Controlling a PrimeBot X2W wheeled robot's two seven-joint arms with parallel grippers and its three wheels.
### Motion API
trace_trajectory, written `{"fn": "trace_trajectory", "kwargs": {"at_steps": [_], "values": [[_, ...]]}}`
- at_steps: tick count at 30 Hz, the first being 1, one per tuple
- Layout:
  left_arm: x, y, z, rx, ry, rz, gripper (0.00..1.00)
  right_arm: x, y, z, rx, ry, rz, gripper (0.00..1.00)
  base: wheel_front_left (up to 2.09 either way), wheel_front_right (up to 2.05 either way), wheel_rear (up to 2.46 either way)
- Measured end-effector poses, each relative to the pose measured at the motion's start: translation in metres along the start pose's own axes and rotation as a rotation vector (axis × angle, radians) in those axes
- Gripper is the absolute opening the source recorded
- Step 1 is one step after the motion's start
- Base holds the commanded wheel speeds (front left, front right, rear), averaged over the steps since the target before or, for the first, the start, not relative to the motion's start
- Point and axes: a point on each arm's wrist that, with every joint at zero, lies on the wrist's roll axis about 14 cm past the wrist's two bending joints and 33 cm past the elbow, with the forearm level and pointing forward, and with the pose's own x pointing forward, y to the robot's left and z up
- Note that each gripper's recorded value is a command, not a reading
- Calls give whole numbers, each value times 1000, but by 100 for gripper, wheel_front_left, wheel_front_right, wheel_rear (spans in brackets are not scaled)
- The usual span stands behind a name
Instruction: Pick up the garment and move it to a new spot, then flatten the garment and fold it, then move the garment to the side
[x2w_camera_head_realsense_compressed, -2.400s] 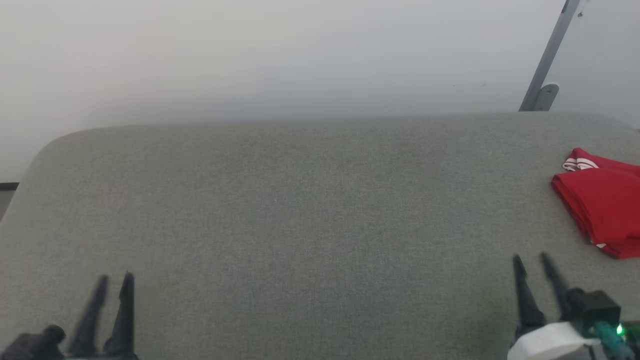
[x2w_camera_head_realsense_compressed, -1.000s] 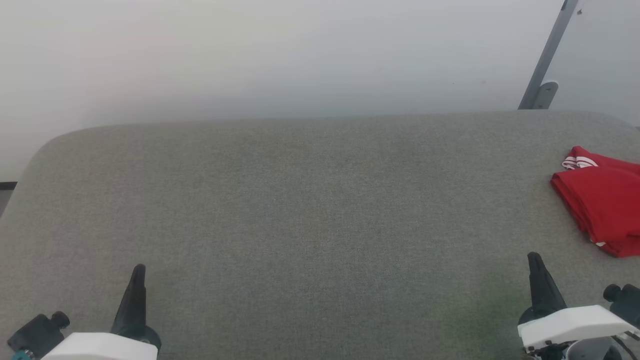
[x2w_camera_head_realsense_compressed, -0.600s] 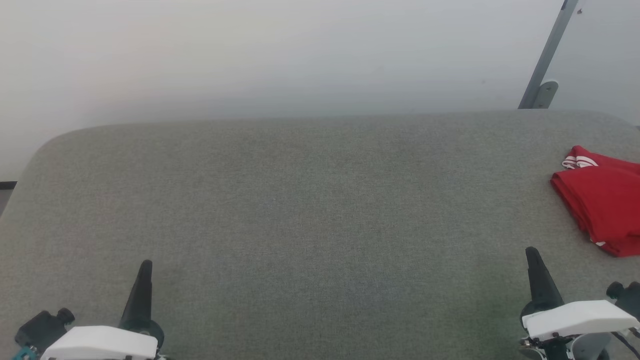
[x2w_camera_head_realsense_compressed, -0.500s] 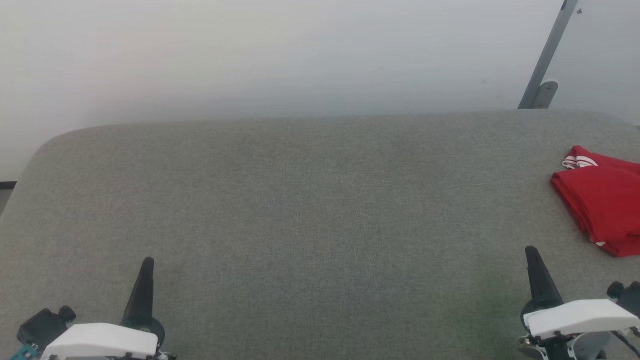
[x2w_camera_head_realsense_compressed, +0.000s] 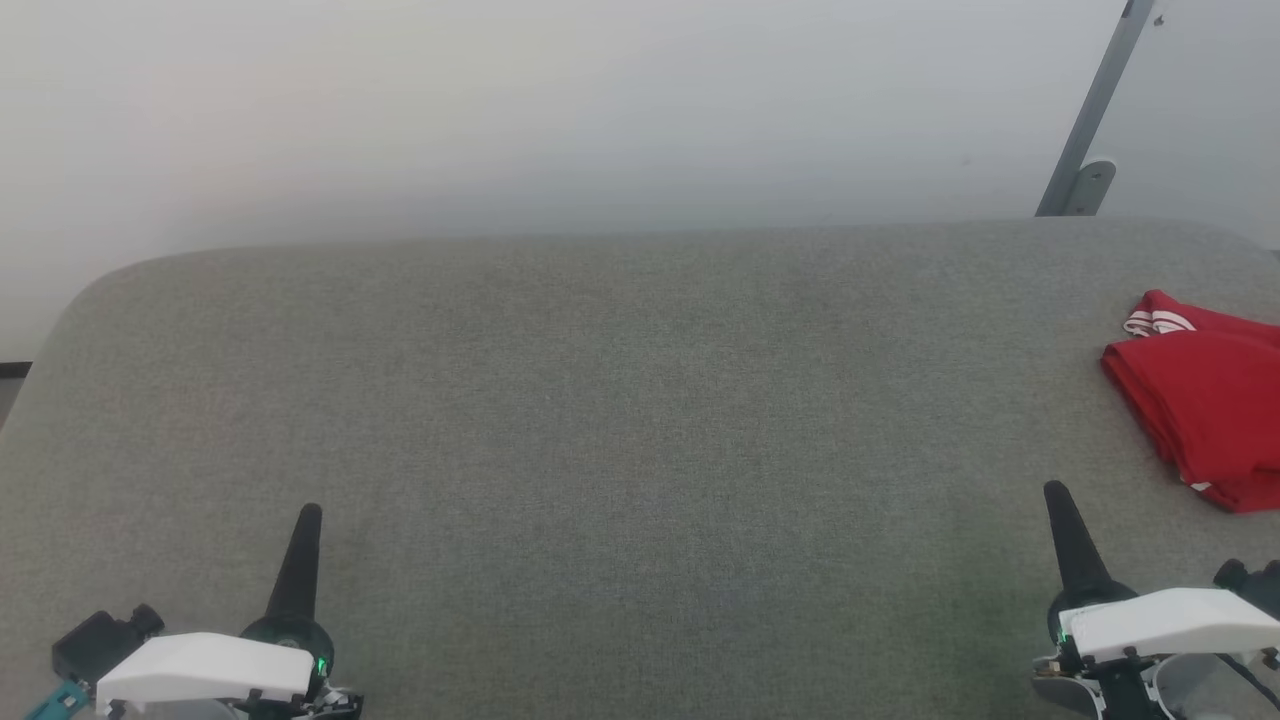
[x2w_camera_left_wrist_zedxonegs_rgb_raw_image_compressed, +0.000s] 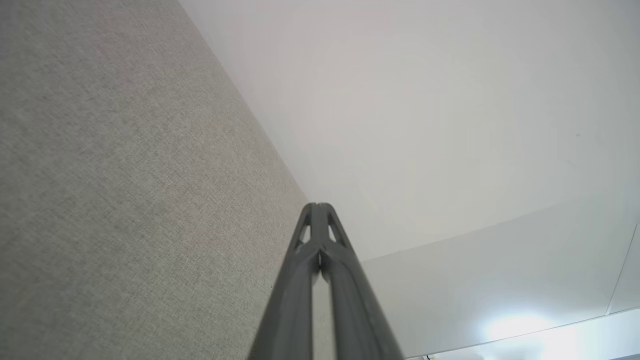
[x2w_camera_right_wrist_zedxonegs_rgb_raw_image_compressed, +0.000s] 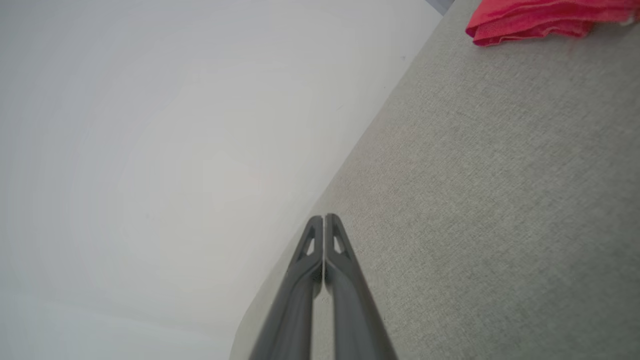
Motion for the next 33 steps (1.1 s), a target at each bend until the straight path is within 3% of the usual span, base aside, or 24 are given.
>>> {"fn": "trace_trajectory", "kwargs": {"at_steps": [33], "values": [[13,-13,-14,-274,41,-27,0,9,13,-1,316,27,40,0,0,0,0]]}}
